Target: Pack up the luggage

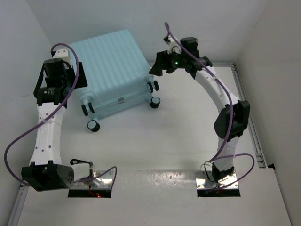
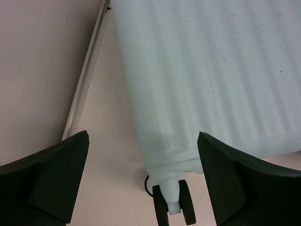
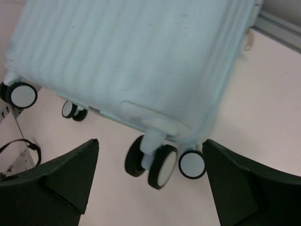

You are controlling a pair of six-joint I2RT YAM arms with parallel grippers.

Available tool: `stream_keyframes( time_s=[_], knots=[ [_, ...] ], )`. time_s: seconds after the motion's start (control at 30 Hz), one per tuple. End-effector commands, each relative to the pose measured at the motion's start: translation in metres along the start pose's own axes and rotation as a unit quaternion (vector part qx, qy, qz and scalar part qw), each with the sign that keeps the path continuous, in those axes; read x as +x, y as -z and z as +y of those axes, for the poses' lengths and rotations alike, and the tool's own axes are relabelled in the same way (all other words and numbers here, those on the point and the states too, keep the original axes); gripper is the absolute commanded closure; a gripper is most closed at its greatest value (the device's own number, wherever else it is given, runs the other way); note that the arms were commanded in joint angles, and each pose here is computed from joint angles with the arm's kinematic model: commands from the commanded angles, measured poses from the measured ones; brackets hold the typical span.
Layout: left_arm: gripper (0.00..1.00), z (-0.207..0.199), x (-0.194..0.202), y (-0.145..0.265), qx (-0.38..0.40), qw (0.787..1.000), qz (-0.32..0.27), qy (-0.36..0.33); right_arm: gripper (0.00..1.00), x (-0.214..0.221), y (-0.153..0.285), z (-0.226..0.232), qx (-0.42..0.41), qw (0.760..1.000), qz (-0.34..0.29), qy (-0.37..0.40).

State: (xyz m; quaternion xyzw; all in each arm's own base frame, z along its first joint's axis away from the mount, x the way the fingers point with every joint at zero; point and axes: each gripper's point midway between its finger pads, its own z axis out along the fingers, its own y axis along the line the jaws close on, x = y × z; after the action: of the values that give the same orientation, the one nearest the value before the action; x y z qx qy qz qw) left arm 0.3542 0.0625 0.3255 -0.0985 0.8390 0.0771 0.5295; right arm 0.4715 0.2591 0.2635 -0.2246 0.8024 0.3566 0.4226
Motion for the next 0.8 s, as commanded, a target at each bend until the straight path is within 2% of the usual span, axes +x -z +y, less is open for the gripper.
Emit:
stream_keyframes(
  time_s=[0.0, 0.17, 0.37, 0.43, 0.5, 0.53, 0.57, 0.6, 0.7, 0.73, 0.77],
  knots=[
    [0.01, 0.014, -0.011, 0.005, -0.031, 0.999, -0.022, 0.019, 0.10, 0.028, -0.022, 0.009, 0.020, 0.997, 0.074, 0.024],
    [0.01, 0.036, 0.002, 0.005, -0.081, 0.996, -0.008, 0.022, 0.10, 0.051, -0.056, -0.006, 0.098, 0.986, 0.116, 0.076],
    [0.01, 0.050, 0.007, 0.008, -0.116, 0.993, 0.001, 0.021, 0.14, 0.070, -0.063, -0.025, 0.150, 0.970, 0.155, 0.116],
    [0.01, 0.051, 0.012, 0.007, -0.121, 0.992, 0.007, 0.020, 0.26, 0.080, -0.065, -0.026, 0.146, 0.968, 0.166, 0.123],
    [0.01, 0.059, 0.022, 0.002, -0.143, 0.989, 0.019, 0.033, 0.45, 0.085, -0.065, -0.028, 0.139, 0.969, 0.168, 0.120],
    [0.01, 0.062, 0.025, -0.001, -0.153, 0.987, 0.023, 0.049, 0.74, 0.088, -0.065, -0.027, 0.123, 0.968, 0.173, 0.132],
    [0.01, 0.069, 0.031, -0.005, -0.163, 0.984, 0.032, 0.057, 0.91, 0.085, -0.064, -0.024, 0.116, 0.970, 0.167, 0.135],
    [0.01, 0.072, 0.034, -0.008, -0.169, 0.983, 0.036, 0.064, 1.00, 0.092, -0.061, -0.025, 0.103, 0.971, 0.171, 0.132],
    [0.01, 0.091, 0.046, -0.020, -0.178, 0.978, 0.057, 0.097, 1.00, 0.085, -0.041, -0.016, 0.069, 0.976, 0.149, 0.140],
    [0.01, 0.095, 0.042, -0.023, -0.174, 0.977, 0.052, 0.111, 1.00, 0.095, -0.038, -0.021, 0.071, 0.977, 0.146, 0.140],
    [0.01, 0.099, 0.046, -0.027, -0.171, 0.976, 0.058, 0.123, 1.00, 0.093, -0.018, -0.015, 0.072, 0.978, 0.137, 0.142]
  ],
)
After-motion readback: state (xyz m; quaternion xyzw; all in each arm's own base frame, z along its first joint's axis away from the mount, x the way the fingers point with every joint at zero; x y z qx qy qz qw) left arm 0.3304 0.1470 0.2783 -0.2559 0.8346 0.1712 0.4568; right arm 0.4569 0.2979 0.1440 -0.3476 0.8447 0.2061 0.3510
